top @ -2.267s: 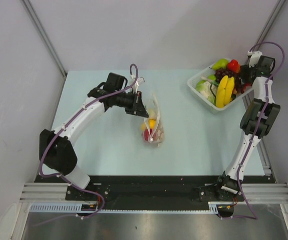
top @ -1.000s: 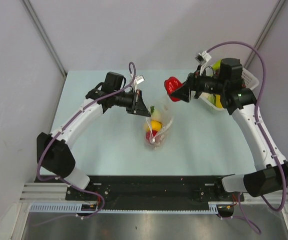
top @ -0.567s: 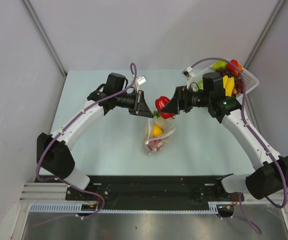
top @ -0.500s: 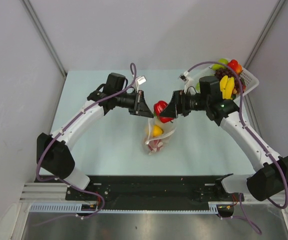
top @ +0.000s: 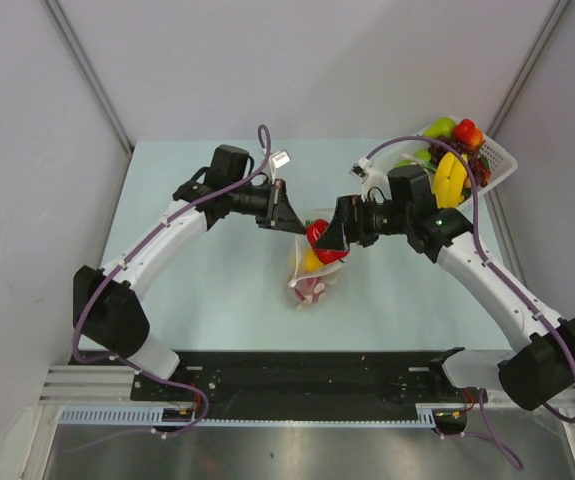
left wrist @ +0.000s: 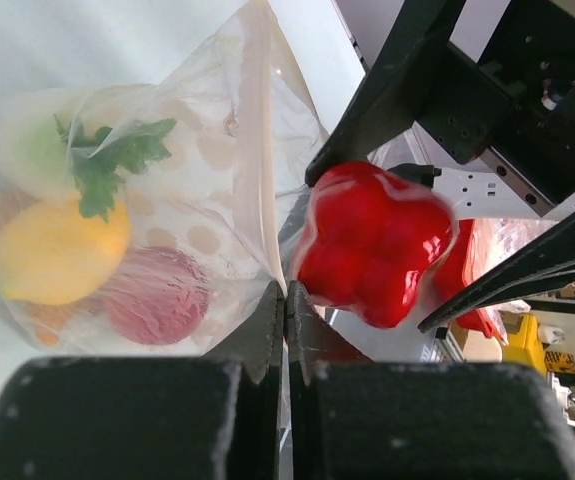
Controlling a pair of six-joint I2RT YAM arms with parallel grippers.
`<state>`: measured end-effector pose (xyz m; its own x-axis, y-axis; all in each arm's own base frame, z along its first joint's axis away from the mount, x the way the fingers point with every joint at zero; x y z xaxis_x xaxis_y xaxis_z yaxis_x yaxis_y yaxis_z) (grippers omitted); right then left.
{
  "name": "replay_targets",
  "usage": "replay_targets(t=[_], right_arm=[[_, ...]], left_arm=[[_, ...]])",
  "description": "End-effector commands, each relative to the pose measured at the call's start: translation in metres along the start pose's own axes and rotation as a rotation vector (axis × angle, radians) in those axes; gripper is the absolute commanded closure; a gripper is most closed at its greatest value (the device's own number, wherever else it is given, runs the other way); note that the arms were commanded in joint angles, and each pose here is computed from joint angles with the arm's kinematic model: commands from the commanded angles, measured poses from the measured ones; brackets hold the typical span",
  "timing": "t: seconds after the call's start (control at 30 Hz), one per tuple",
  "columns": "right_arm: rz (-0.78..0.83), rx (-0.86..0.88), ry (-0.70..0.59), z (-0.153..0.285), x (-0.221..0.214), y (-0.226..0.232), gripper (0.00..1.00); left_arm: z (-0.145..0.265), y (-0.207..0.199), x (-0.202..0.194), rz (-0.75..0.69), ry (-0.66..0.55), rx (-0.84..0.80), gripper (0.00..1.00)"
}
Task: Place the food in the zip-top bag and seal the zipper
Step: Place the fake vegetable in the zipper food storage bag.
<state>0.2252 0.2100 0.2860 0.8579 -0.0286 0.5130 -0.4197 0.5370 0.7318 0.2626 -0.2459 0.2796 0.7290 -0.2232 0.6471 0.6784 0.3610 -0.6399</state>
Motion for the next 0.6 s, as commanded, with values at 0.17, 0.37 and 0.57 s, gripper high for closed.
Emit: replay_targets(t=[0.17, 0.37, 0.57], right_arm=[[0.014, 0.144, -0.094, 0.018, 0.022, 0.026, 0.00], [0.029, 0.151, -0.352, 0.070, 0.087, 0.004, 0.00], [0.060, -0.012, -0.515, 0.121, 0.122, -0.040, 0.00]], left_arm=[[0.006, -0.011, 0.006, -0.037, -0.029, -0.041, 1.00], [0.006, -0.008, 0.005, -0.034, -0.029, -0.039, 1.00], [0.009, -0.004, 0.004, -0.010, -0.040, -0.048, 1.00]])
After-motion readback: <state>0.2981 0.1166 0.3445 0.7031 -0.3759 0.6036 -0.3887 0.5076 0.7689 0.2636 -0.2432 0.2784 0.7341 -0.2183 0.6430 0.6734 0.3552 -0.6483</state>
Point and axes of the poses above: each gripper's point midway between its finger pads, its own z axis back along the fingers, its own y axis along the line the jaws close on, x = y × z, the point moved 6 cm from there along z, back along the fingers, and after that the axes turned 11 degrees about -z, right-handed, at the moved point
